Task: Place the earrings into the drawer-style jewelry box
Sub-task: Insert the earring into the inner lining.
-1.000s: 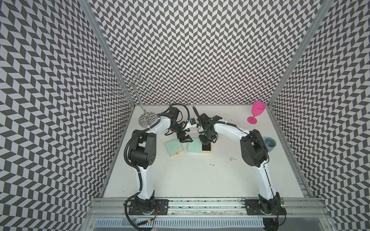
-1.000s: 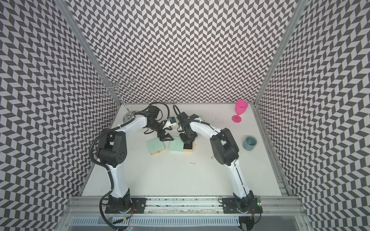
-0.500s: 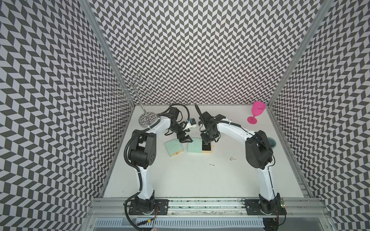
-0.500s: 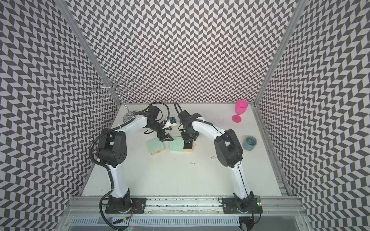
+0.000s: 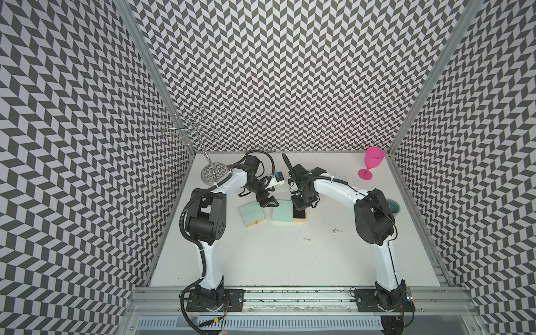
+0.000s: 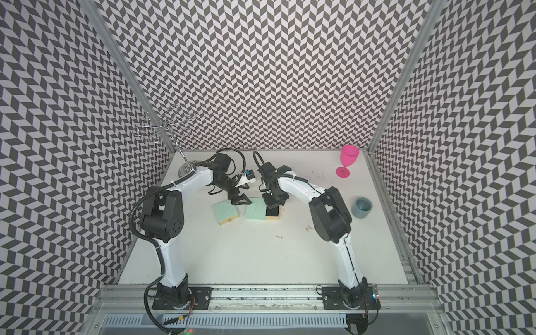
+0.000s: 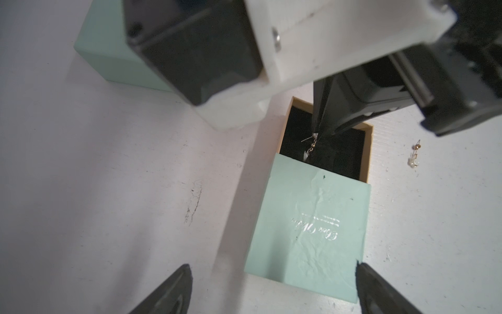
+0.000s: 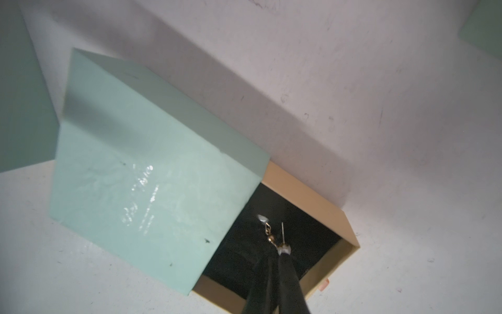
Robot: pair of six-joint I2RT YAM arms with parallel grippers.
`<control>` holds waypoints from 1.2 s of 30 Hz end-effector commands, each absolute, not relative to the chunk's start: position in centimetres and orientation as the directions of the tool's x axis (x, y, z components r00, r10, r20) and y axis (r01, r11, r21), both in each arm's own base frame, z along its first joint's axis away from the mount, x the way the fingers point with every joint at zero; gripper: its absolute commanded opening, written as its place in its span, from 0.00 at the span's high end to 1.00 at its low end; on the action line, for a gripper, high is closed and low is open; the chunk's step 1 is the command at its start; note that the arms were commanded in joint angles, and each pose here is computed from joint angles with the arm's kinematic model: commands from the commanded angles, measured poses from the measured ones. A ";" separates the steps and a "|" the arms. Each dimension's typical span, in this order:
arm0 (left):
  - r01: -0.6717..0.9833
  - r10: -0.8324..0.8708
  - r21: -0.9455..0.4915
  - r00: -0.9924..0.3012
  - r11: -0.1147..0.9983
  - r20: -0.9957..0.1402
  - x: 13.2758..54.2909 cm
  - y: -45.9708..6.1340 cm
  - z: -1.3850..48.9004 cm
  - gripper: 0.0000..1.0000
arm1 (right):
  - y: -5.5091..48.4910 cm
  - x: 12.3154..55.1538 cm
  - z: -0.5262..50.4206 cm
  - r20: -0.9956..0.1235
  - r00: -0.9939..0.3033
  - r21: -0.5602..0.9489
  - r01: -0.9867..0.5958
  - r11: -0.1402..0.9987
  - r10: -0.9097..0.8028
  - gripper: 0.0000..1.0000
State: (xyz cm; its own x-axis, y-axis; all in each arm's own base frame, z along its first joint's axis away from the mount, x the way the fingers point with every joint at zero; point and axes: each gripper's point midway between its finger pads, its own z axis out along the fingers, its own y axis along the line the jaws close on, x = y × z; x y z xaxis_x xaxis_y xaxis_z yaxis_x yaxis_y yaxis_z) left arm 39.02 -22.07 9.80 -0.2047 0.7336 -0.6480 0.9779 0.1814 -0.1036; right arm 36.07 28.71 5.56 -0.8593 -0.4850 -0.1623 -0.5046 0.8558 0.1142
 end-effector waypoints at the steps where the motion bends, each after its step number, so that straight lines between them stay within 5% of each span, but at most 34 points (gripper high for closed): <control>1: 0.982 0.734 -0.100 -0.184 0.158 -0.654 38.9 -22.3 10.1 0.06 | 28.5 36.1 4.6 -0.148 -0.868 0.123 -0.491 0.863 -0.473 0.91; 16: 0.981 0.731 -0.104 -0.191 0.163 -0.655 39.0 -22.1 10.1 0.06 | 29.3 36.4 4.4 -0.151 -0.867 0.186 -0.496 0.848 -0.475 0.91; 26: 0.984 0.722 -0.051 -0.160 0.171 -0.673 40.8 -22.3 12.1 0.05 | 28.4 38.4 11.9 -0.336 -0.835 0.113 -0.495 0.862 -0.435 0.82; 36: 0.983 0.709 0.015 -0.120 0.181 -0.695 41.6 -22.4 15.8 0.05 | 23.9 33.2 12.2 -0.291 -0.869 0.086 -0.441 0.893 -0.401 0.84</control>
State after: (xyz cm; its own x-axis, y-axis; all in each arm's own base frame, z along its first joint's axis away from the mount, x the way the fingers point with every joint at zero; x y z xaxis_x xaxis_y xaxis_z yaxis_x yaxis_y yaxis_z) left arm 41.90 -22.47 13.80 -0.1419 0.7133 -0.6863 0.9820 0.1890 -0.0066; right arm 34.53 25.42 12.22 -0.8546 -0.4243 -0.2994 -0.4698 0.8773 0.0976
